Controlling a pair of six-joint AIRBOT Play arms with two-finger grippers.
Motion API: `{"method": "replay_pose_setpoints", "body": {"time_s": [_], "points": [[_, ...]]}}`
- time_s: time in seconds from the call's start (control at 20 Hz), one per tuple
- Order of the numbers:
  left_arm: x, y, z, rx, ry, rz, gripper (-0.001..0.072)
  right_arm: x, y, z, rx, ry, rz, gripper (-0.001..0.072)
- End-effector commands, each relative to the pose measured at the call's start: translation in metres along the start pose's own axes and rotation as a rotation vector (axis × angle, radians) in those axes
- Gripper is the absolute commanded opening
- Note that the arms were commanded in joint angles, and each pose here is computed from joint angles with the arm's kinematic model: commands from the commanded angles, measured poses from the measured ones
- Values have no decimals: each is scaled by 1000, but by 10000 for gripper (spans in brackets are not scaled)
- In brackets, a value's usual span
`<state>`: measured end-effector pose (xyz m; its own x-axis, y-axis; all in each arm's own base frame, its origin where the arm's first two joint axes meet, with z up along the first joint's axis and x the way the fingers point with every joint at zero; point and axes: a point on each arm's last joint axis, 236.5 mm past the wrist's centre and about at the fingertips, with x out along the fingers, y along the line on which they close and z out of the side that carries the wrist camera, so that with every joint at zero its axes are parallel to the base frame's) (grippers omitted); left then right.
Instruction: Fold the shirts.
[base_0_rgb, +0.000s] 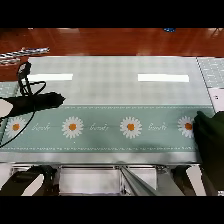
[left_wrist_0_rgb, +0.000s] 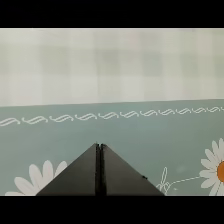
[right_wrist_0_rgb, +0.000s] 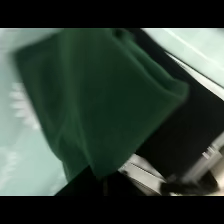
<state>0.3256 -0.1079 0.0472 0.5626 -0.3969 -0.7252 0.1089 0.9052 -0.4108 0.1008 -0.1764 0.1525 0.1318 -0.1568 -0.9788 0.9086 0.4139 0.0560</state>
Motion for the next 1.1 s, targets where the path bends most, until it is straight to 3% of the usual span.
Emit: {"method": "replay_pose_setpoints", "body": {"time_s": [0.0,0.05,0.1,0.15,0.4,0.45,0.5,0.55,0.7,0.8,0.95,1.05], "points": [[7,-3,-1,5,7,-5,23,20,-72,-47,165,73,-260,21],[11,-3,-3,5,17,-5,23,27,-78,-55,178,96,-286,84],[14,-1,-5,1,29,-2,23,34,-83,-64,191,127,-311,281],[18,1,-8,-4,43,2,23,42,-85,-71,193,159,-321,415],[34,6,-6,-56,62,-2,23,57,-69,-70,201,175,-247,393],[32,4,4,-54,30,-6,23,61,-57,-65,191,158,-191,300],[28,0,20,-42,-12,-9,23,66,-35,-53,174,126,-94,110],[20,-3,39,-5,-57,-11,23,67,-3,-35,143,80,48,19],[-31,-18,119,82,-237,-14,23,23,137,24,-6,-88,592,19],[-78,-35,175,113,-357,-25,22,-27,229,26,-235,-162,832,18],[-105,-78,189,201,-298,-90,22,-66,347,-46,-668,-165,957,18],[-85,-98,152,252,-135,-135,22,-43,393,-117,-986,-157,854,18]]}}
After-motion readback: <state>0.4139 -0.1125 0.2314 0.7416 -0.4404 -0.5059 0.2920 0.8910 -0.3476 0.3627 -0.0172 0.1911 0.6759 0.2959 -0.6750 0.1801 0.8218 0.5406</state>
